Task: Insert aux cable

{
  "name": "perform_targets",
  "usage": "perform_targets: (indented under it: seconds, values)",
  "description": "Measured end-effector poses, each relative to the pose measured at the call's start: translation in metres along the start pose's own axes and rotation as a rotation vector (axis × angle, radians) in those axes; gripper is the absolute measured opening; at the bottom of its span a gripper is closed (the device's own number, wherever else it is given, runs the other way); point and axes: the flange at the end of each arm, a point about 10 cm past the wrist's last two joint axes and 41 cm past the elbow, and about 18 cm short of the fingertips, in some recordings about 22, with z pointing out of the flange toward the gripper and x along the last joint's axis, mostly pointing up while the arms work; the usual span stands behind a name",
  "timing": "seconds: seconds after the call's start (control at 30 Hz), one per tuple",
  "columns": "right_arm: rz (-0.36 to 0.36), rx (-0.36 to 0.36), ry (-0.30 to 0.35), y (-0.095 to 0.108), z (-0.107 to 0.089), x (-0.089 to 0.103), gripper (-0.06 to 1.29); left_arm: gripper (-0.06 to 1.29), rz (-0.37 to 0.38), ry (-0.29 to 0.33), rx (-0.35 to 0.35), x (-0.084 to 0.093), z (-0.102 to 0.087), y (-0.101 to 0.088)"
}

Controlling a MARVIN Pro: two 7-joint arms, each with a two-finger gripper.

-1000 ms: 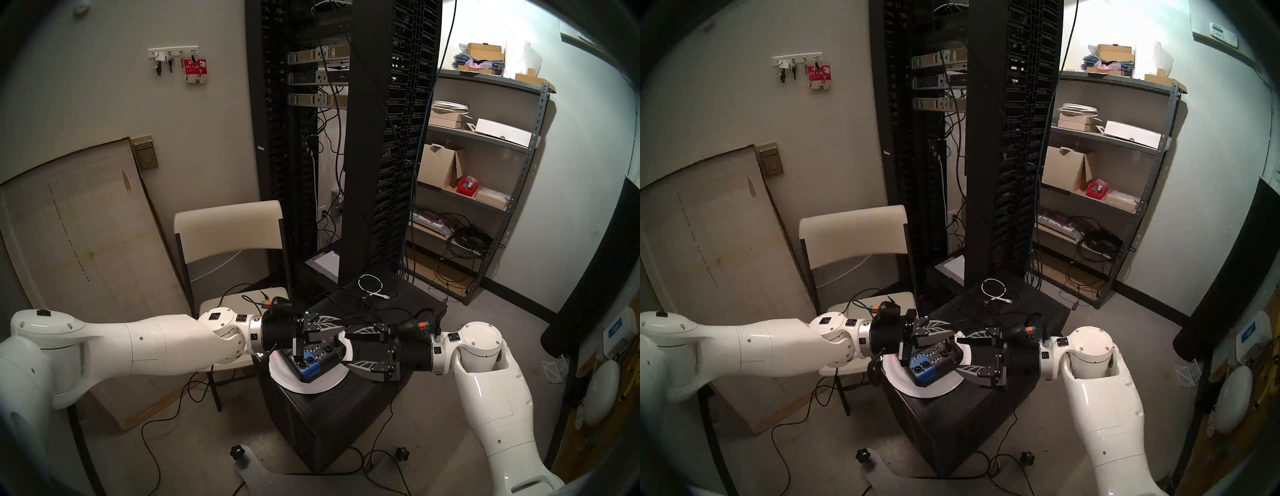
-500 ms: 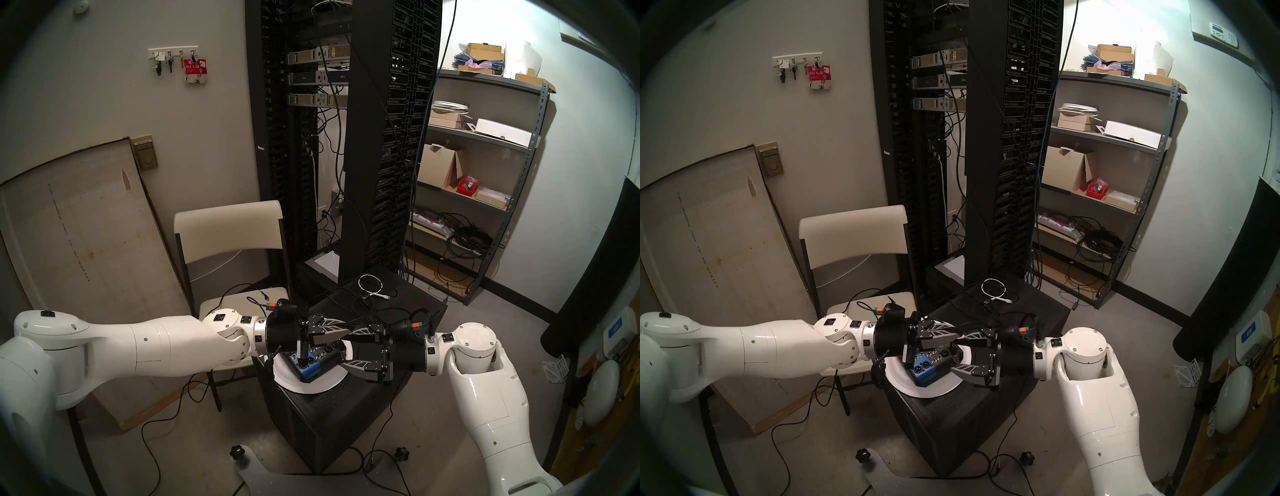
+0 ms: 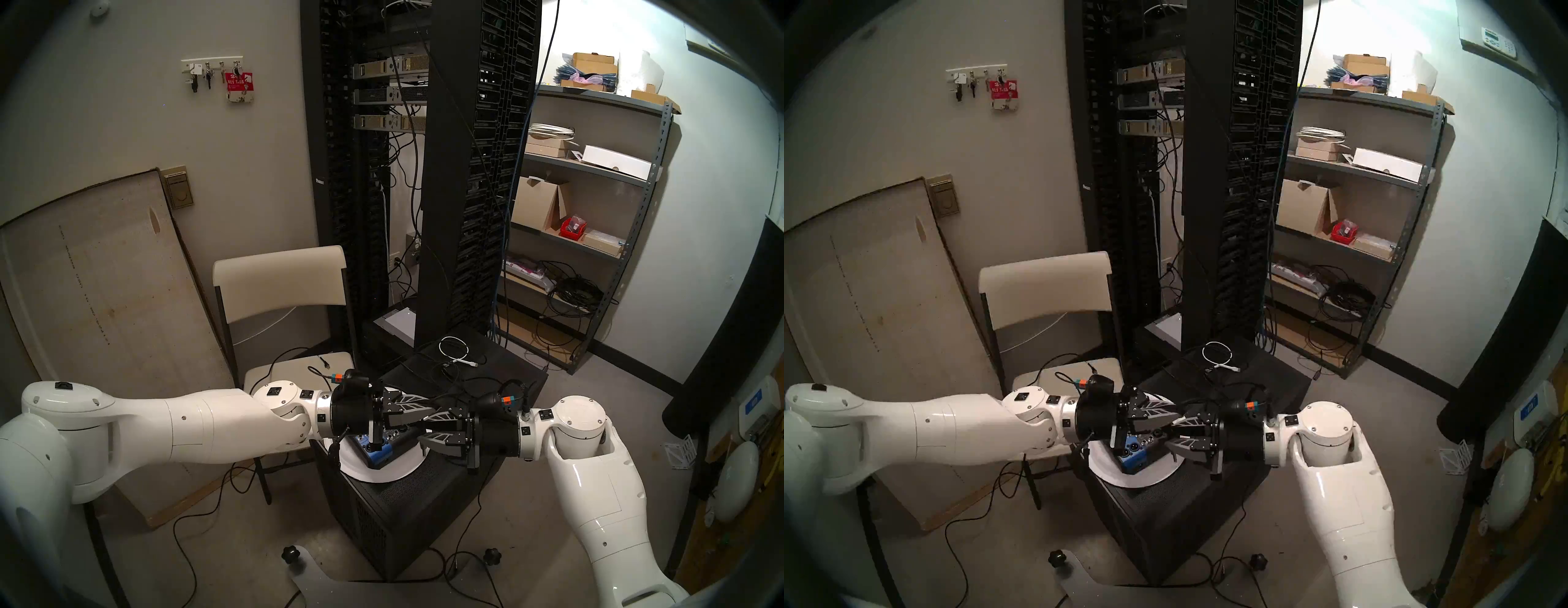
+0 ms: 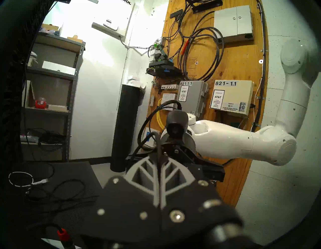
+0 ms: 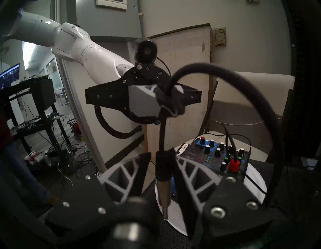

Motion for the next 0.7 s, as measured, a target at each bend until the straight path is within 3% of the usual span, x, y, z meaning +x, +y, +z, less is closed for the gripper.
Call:
perform_targets:
  seconds: [0.2, 0.6, 0.7]
  values:
    - [0.002, 0.001, -0.002, 0.0, 0.0002, -0.0008, 0.44, -0.02, 0.001, 0.001, -0.001, -0.0002, 0.0005, 0.0002]
    - [0.004, -0.005, -0.008, 0.0013, -0.0007, -0.0017, 0.41, -0.02, 0.003, 0.0, -0.001, -0.0002, 0.0005, 0.0002]
    - [0.004, -0.007, -0.009, 0.0016, -0.0008, -0.0016, 0.34, -0.02, 0.003, -0.001, -0.003, -0.0001, 0.0007, 0.0003]
